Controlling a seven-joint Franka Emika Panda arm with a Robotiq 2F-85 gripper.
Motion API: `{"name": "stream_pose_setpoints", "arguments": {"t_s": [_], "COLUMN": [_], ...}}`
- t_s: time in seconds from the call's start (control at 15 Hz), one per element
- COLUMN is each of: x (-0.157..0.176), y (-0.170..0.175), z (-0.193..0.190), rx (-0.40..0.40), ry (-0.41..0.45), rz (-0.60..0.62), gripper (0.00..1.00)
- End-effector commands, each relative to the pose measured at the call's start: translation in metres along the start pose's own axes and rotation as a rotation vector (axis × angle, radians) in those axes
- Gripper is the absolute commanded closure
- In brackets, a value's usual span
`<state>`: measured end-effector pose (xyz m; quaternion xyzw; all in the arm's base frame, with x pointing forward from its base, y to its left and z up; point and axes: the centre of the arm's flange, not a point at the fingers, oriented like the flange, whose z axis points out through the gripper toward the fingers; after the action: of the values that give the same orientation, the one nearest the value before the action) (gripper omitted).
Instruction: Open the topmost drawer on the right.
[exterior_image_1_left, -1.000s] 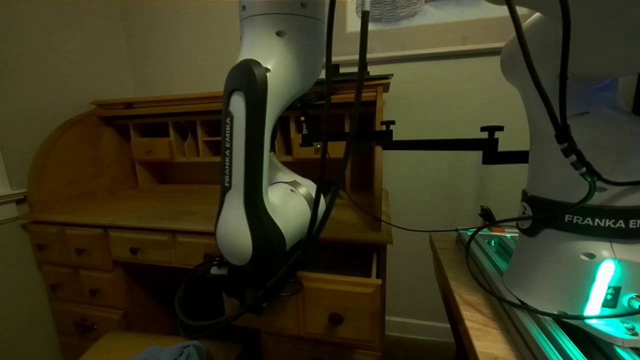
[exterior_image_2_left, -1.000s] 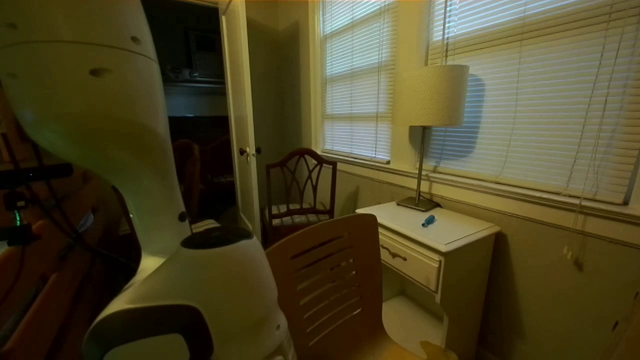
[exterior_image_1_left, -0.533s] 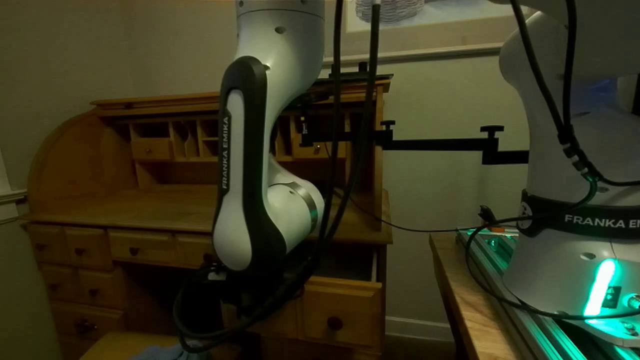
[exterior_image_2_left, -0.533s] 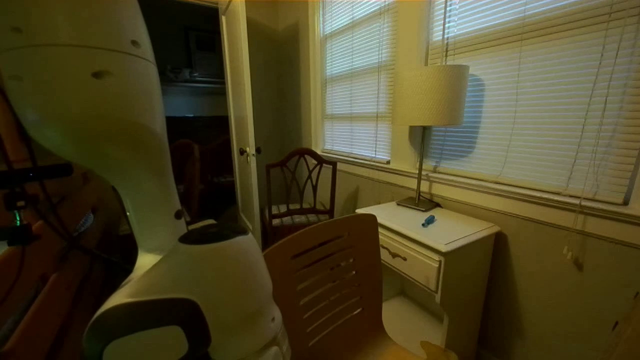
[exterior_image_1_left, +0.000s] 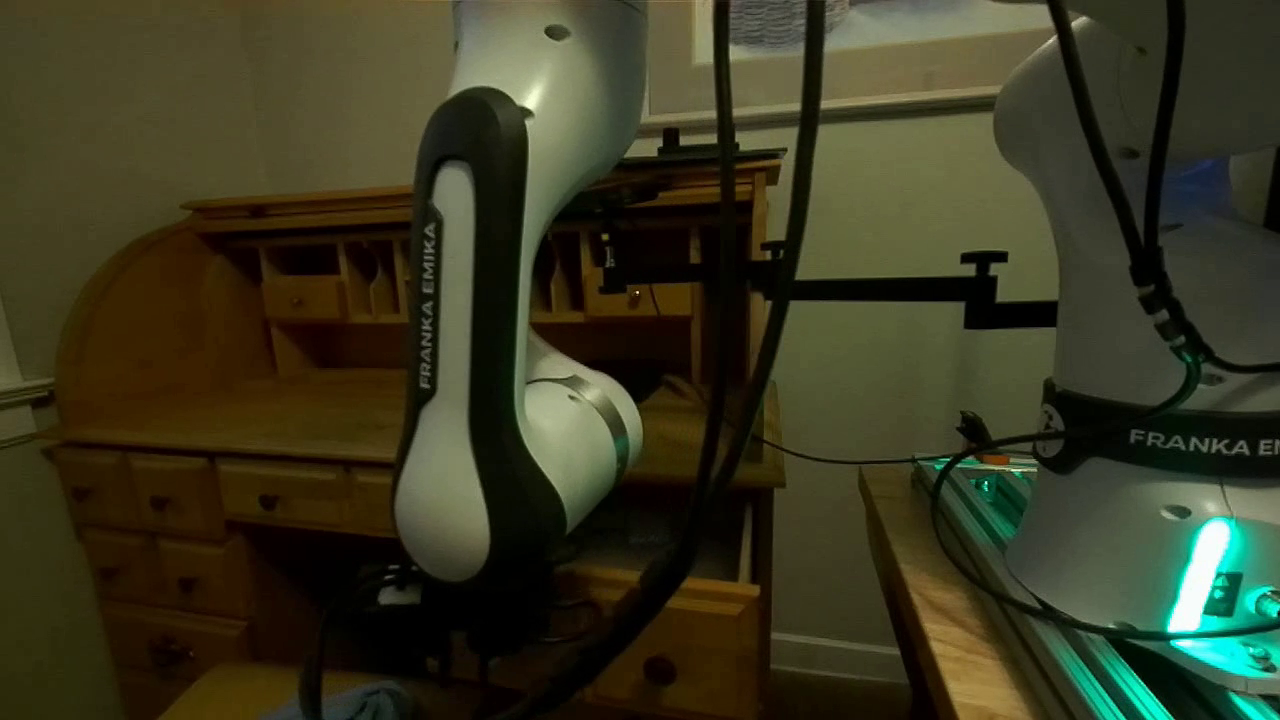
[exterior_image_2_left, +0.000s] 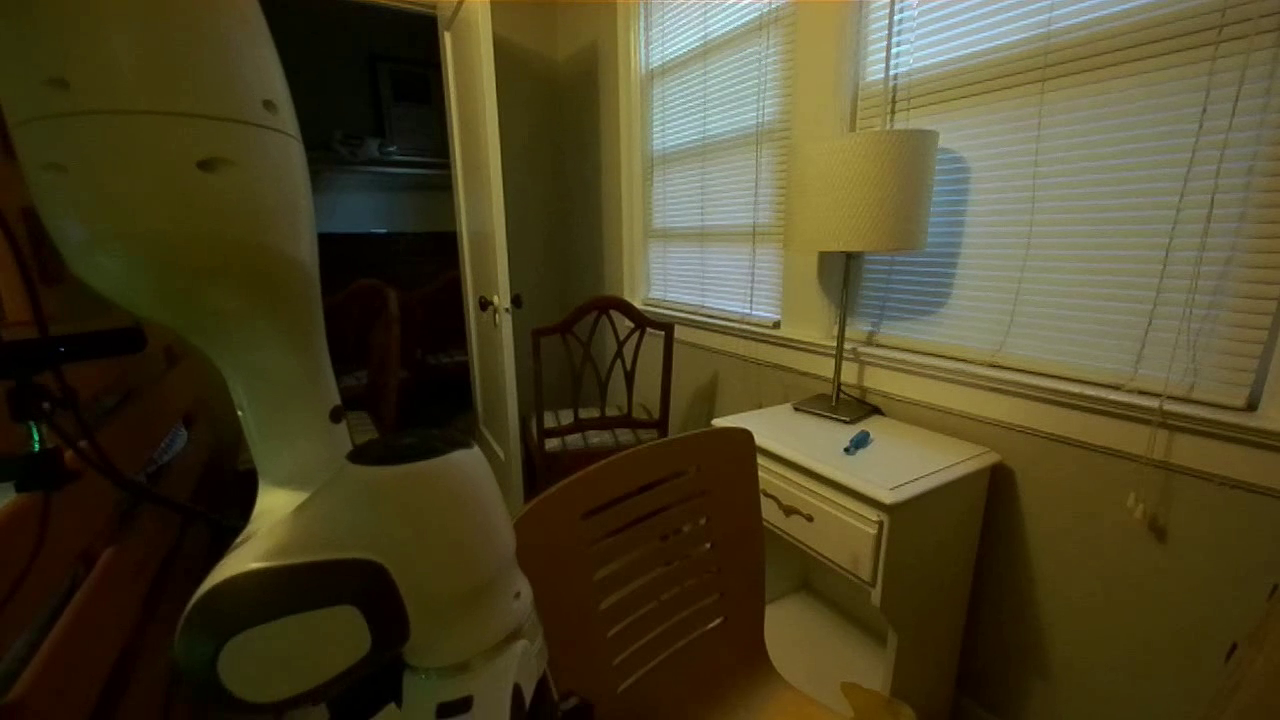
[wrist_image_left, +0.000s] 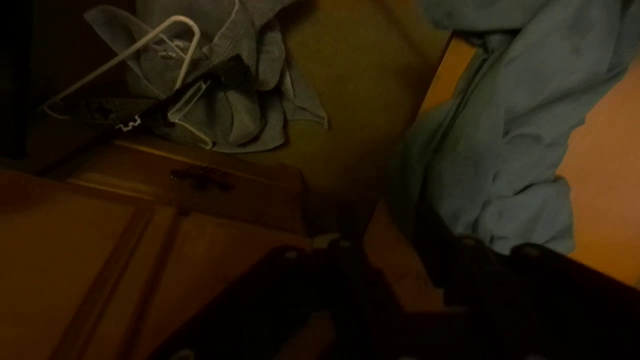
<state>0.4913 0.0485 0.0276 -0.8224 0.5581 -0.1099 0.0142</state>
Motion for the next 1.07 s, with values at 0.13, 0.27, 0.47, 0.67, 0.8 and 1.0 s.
{"name": "stream_pose_setpoints", "arguments": {"t_s": [0.13, 0.27, 0.47, 0.67, 0.8, 1.0], "x": [-0.065, -0.073, -0.061, -0.035, -0.020, 0.000], "y": [-0.033, -0.037, -0.038, -0.034, -0.030, -0.021], "z": [-0.023, -0.029, -0.040, -0.056, -0.067, -0.088], "rx": [0.065, 0.072, 0.057, 0.050, 0.051, 0.070], "ry": [-0.079, -0.088, -0.048, -0.026, -0.020, -0.014], "rz": [-0.080, -0.091, -0.093, -0.123, -0.147, -0.192], "gripper": [0.90, 0.40, 0.26, 0.04, 0.00, 0.00]}}
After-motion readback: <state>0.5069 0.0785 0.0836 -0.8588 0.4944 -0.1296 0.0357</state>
